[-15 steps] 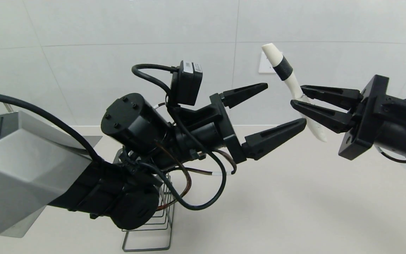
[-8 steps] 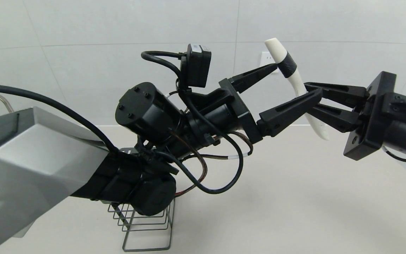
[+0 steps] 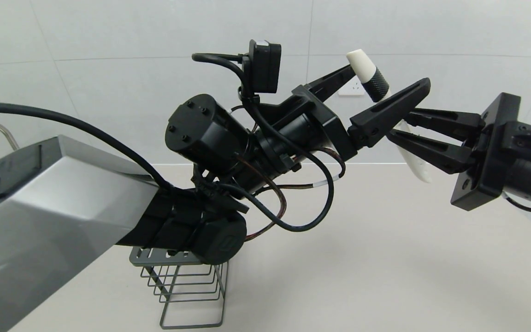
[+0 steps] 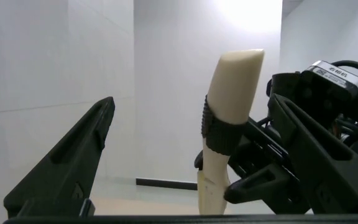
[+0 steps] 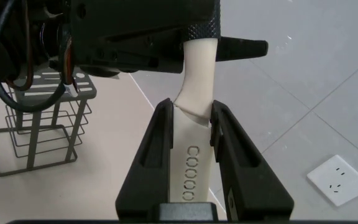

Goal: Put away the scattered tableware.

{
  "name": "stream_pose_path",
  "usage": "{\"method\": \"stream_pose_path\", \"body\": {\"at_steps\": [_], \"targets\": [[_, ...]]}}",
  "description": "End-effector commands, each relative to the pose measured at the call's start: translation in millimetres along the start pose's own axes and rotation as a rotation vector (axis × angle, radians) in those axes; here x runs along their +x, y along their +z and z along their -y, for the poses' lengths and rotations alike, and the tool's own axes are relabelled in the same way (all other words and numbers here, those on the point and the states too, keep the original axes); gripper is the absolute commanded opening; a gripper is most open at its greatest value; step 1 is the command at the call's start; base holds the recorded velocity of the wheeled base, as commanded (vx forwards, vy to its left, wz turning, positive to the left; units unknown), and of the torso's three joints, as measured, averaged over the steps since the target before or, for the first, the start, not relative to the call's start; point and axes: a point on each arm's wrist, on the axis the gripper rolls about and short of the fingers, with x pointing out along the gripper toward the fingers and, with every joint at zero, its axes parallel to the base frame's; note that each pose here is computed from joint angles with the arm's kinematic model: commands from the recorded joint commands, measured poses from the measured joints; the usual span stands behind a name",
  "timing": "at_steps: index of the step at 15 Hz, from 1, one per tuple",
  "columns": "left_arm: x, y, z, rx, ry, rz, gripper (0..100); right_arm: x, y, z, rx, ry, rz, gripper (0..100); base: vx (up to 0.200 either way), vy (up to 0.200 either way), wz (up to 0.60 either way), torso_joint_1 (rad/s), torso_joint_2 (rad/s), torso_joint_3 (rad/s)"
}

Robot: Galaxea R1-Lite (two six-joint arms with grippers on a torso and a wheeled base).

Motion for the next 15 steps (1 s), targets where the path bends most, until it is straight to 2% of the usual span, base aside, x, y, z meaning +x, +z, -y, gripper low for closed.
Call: {"method": "stream_pose_path", "body": {"at_steps": [1,5,8,9,15], "targets": [[1,2.3,0.9,-0.016,-0.005,0.009,100,0,0,0,-0.002,0.000,0.002,0,0.000,0.000,0.00,0.000,0.00,0.000],[3,2.2,2.2,-0.031,-0.009,0.012,100,2,5,4,-0.015,-0.012,0.023,0,0.000,0.000,0.00,0.000,0.00,0.000],[10,4.9,1.1,-0.046,-0.021,0.042,100,2,5,4,-0.015,-0.012,0.023,0,0.000,0.000,0.00,0.000,0.00,0.000],[15,4.1,-1.6,-0.046,-0.006,0.066,0,2,6,4,-0.015,-0.013,0.024,0,0.000,0.000,0.00,0.000,0.00,0.000],[16,-1.0,-2.9,-0.045,-0.003,0.074,0,4,7,6,-0.017,-0.013,0.027,0,0.000,0.000,0.00,0.000,0.00,0.000]]}}
